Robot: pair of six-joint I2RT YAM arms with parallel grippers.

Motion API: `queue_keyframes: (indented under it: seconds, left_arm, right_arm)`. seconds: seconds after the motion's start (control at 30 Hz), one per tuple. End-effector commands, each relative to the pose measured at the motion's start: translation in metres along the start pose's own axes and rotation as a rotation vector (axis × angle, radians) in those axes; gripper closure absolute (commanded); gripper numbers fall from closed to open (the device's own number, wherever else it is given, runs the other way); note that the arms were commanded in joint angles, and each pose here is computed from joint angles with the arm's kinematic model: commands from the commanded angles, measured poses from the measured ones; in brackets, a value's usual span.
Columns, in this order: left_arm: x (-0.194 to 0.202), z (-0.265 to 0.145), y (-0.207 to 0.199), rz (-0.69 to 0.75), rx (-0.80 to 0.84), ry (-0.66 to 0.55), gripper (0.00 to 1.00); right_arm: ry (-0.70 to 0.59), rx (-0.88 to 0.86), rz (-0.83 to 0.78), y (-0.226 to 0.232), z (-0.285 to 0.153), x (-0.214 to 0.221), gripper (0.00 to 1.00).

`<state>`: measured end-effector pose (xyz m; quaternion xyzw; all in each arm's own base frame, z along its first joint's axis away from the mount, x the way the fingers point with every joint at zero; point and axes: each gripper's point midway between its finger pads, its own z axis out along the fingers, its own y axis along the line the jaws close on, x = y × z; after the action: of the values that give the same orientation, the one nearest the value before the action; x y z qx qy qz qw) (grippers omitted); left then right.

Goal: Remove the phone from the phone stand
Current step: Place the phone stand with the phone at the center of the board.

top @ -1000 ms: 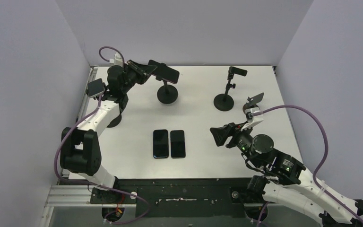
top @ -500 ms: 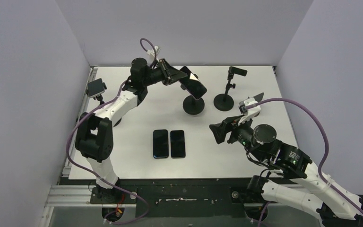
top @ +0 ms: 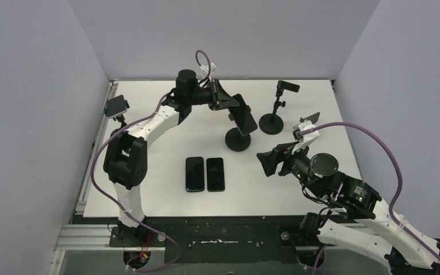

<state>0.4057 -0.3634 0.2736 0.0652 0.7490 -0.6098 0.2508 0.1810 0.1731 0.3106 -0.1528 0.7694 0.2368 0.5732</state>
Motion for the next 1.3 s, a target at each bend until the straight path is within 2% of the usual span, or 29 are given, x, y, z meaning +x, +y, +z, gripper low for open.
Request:
queue_keyframes:
  seconds: [0.0, 0.3, 0.43, 0.5, 0.6, 0.77, 1.03, 1.17, 1.27]
  left_arm:
    - [-0.004, 0.000, -0.040, 0.065, 0.113, 0.052, 1.00]
    - [0.005, 0.003, -0.033, 0.039, 0.106, 0.083, 1.00]
    - [0.007, 0.004, -0.026, 0.029, 0.103, 0.084, 1.00]
    - [0.006, 0.004, -0.026, 0.025, 0.108, 0.073, 0.87]
    - [0.004, 0.003, -0.028, 0.028, 0.112, 0.061, 0.80]
    - [0.005, 0.001, -0.025, 0.025, 0.107, 0.057, 0.77]
    - [0.003, -0.007, -0.021, 0.023, 0.103, 0.034, 0.70]
    - [0.004, -0.008, -0.020, 0.027, 0.105, 0.032, 0.61]
    - [0.003, -0.010, -0.022, 0.030, 0.112, 0.018, 0.58]
  right_arm:
    - [-0.010, 0.017, -0.006, -0.002, 0.001, -0.001, 0.28]
    - [0.014, 0.016, -0.011, -0.001, 0.008, 0.010, 0.28]
    - [-0.004, 0.086, 0.044, -0.012, 0.011, 0.014, 0.28]
    - [-0.032, 0.123, 0.081, -0.018, 0.014, 0.013, 0.25]
    - [-0.033, 0.116, 0.101, -0.015, 0.016, 0.014, 0.18]
    - [0.023, 0.102, 0.086, -0.007, 0.020, 0.015, 0.15]
    - [0.011, 0.041, 0.122, 0.008, 0.020, 0.001, 0.14]
    - [0.014, 0.027, 0.148, 0.013, 0.021, -0.003, 0.14]
    - [0.015, 0.012, 0.166, 0.019, 0.023, -0.006, 0.14]
